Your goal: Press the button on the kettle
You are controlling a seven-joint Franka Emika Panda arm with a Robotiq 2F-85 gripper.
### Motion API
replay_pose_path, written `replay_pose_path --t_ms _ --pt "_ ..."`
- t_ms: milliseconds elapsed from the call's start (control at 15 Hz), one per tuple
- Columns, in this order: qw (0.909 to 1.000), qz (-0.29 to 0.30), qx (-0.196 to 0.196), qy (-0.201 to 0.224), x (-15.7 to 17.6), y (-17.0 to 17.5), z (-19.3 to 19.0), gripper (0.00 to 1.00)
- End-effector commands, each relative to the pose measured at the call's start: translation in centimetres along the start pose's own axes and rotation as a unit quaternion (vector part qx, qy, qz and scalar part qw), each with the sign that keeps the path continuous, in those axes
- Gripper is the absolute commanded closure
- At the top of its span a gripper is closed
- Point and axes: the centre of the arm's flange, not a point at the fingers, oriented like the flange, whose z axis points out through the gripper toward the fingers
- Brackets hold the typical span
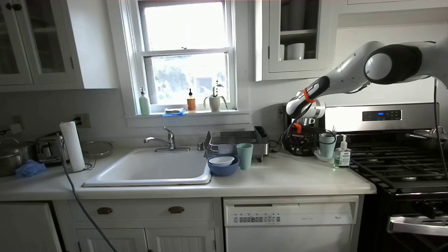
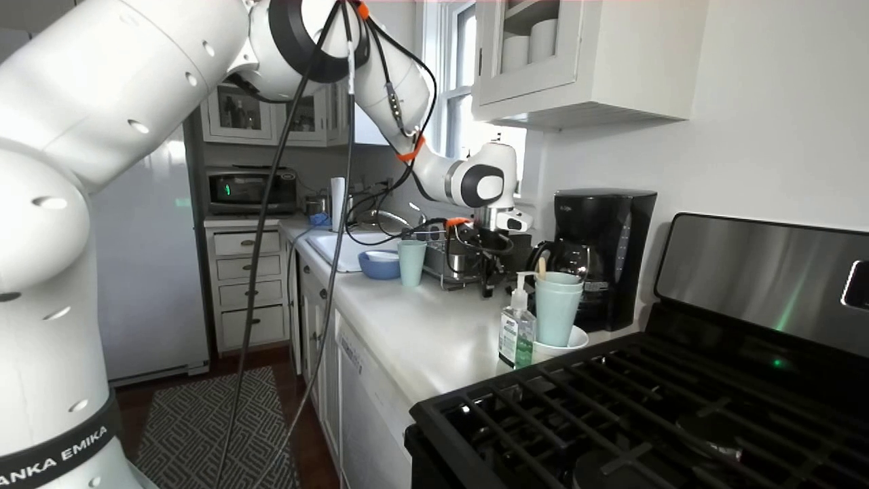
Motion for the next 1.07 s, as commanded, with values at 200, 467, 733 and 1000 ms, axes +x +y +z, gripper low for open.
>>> replay_pose_path --t_ms 200,467,733,1000 --pt "0.9984 0.045 -0.004 -0.036 -6.3 3.5 -5.1 0.98" --pt "0.9992 0.033 0.010 -0.021 -10.7 5.9 -8.0 0.94" --pt "0.9990 0.030 0.027 0.019 -13.8 8.5 -13.1 0.62" --pt "0.9946 0.065 0.022 0.078 -16.3 11.7 -18.9 0.34"
